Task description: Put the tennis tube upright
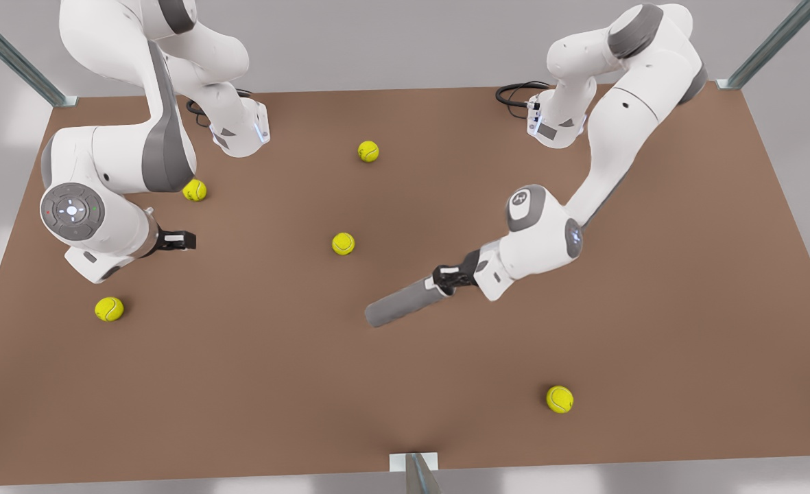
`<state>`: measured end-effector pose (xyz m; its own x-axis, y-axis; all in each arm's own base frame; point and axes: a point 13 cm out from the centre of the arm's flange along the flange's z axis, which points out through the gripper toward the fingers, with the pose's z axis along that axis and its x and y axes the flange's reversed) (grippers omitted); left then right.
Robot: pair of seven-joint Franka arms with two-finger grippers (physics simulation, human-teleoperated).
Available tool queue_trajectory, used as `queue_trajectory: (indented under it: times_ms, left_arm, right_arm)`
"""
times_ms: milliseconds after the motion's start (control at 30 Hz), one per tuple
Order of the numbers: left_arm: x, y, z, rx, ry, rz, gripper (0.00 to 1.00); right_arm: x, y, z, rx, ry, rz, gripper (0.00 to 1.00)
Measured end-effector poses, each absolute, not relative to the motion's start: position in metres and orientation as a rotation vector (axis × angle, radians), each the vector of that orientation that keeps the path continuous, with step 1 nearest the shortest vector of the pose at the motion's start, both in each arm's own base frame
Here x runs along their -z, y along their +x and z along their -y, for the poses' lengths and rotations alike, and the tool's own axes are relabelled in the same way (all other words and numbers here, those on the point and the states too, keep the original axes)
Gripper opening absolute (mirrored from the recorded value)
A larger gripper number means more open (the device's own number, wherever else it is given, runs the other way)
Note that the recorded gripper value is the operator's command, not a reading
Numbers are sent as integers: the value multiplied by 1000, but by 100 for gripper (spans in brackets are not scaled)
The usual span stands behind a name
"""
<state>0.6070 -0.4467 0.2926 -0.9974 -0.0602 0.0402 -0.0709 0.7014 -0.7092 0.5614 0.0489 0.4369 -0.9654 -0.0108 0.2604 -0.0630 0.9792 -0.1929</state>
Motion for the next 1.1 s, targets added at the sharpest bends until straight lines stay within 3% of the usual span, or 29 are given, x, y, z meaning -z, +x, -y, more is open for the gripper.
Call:
queue_trajectory:
  times_ms: [667, 1033, 1067, 1100]
  left_arm:
    - [-293, 590, 309, -319, 15, 3102, 21]
    - [-281, 584, 279, -116, 121, 3083, 21]
    - [-280, 583, 278, -111, 131, 3080, 47]
    - [-280, 583, 278, -110, 140, 3078, 55]
  right_arm:
    - [-435, 560, -49, -291, 55, 2859, 100]
    - [-434, 557, -51, -293, 59, 2844, 100]
    - [-434, 557, -51, -293, 59, 2844, 100]
    - [-434, 557, -50, -293, 58, 2843, 100]
